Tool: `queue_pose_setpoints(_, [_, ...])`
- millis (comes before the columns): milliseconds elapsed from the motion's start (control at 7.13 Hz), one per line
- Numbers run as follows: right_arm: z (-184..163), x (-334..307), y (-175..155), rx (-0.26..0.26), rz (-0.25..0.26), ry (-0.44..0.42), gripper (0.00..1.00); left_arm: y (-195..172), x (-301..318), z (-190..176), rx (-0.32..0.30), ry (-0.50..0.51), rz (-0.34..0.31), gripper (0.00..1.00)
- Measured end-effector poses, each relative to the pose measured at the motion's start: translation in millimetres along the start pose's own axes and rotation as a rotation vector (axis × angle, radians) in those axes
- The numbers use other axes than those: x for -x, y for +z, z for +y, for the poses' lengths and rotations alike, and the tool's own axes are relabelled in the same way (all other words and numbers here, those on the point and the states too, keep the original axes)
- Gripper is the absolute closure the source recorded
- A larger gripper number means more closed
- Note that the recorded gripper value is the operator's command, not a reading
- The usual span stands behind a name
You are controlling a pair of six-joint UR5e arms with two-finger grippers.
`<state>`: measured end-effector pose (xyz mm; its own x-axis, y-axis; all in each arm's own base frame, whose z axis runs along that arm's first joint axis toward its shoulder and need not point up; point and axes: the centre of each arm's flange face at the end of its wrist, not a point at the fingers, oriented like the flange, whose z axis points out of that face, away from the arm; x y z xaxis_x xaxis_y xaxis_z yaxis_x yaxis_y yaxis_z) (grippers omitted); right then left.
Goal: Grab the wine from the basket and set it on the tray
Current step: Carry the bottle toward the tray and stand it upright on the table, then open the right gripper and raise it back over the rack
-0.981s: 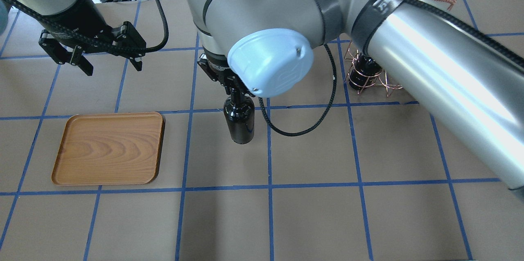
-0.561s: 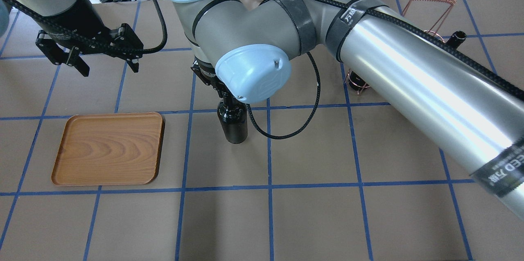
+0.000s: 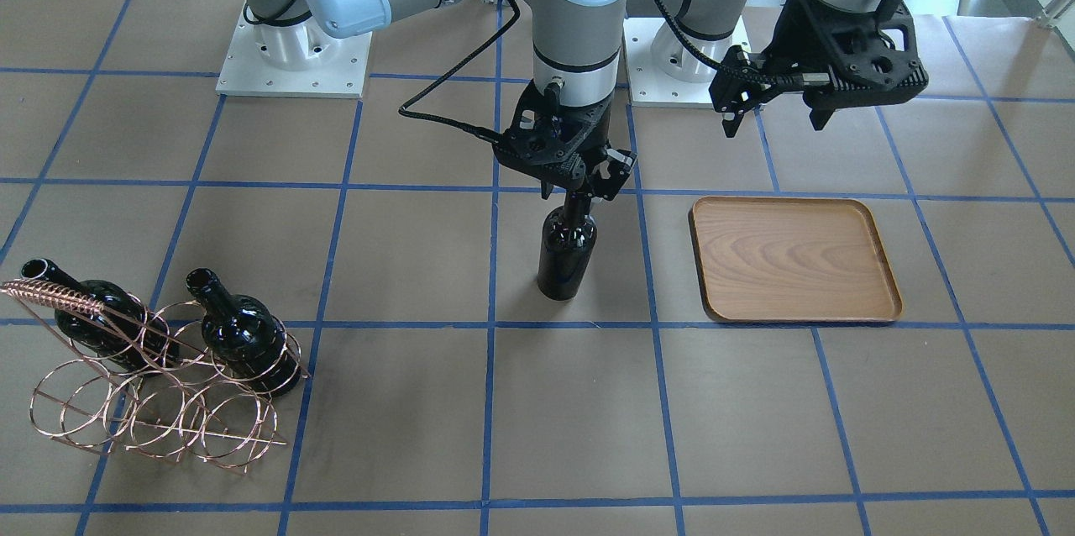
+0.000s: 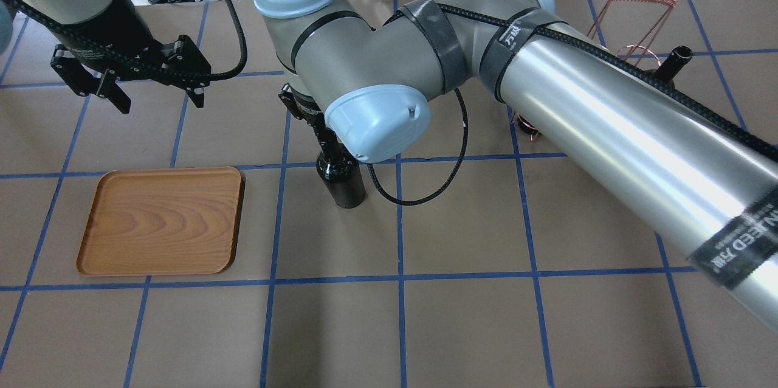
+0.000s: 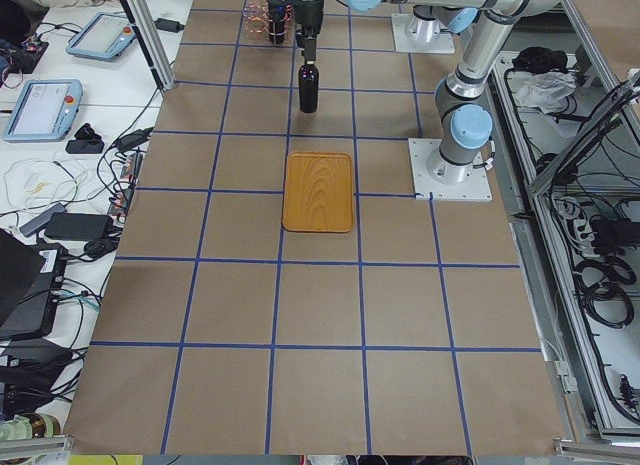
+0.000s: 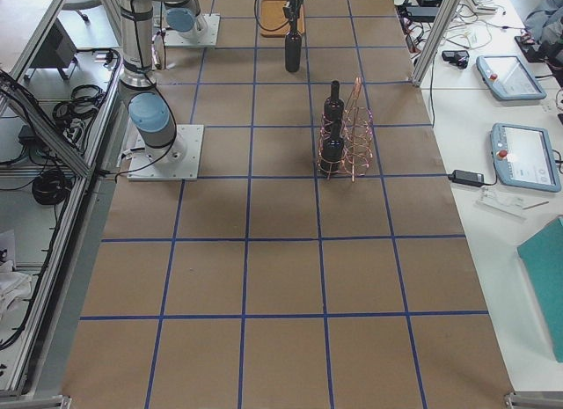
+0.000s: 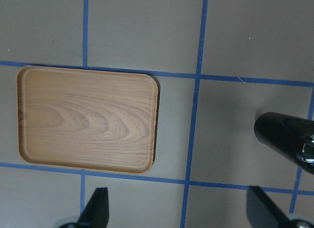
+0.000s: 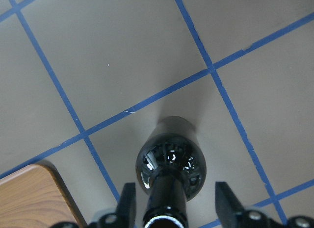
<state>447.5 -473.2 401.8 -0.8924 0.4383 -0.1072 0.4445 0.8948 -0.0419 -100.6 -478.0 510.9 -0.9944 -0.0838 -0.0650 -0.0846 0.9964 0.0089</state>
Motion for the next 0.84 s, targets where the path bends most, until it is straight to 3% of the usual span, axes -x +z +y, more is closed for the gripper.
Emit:
queue_pose_setpoints(421, [-60.6, -39.9, -36.1, -0.003, -0.024, -0.098, 0.00, 2.6, -2.0, -1.2, 0.006, 0.010, 0.002, 0.00])
queue_pose_setpoints(701, [-141.9, -139.9, -91.6, 0.018, 0.026, -0.209, 0.00, 1.7, -3.2, -0.3, 0.004, 0.009, 0.003, 0.00])
queue_pose_setpoints(841, [-165.2, -193.0, -122.9, 0.025, 0.043, -0.253, 0.00, 3.9, -9.4, -2.2, 0.000, 0.016, 0.013, 0.00])
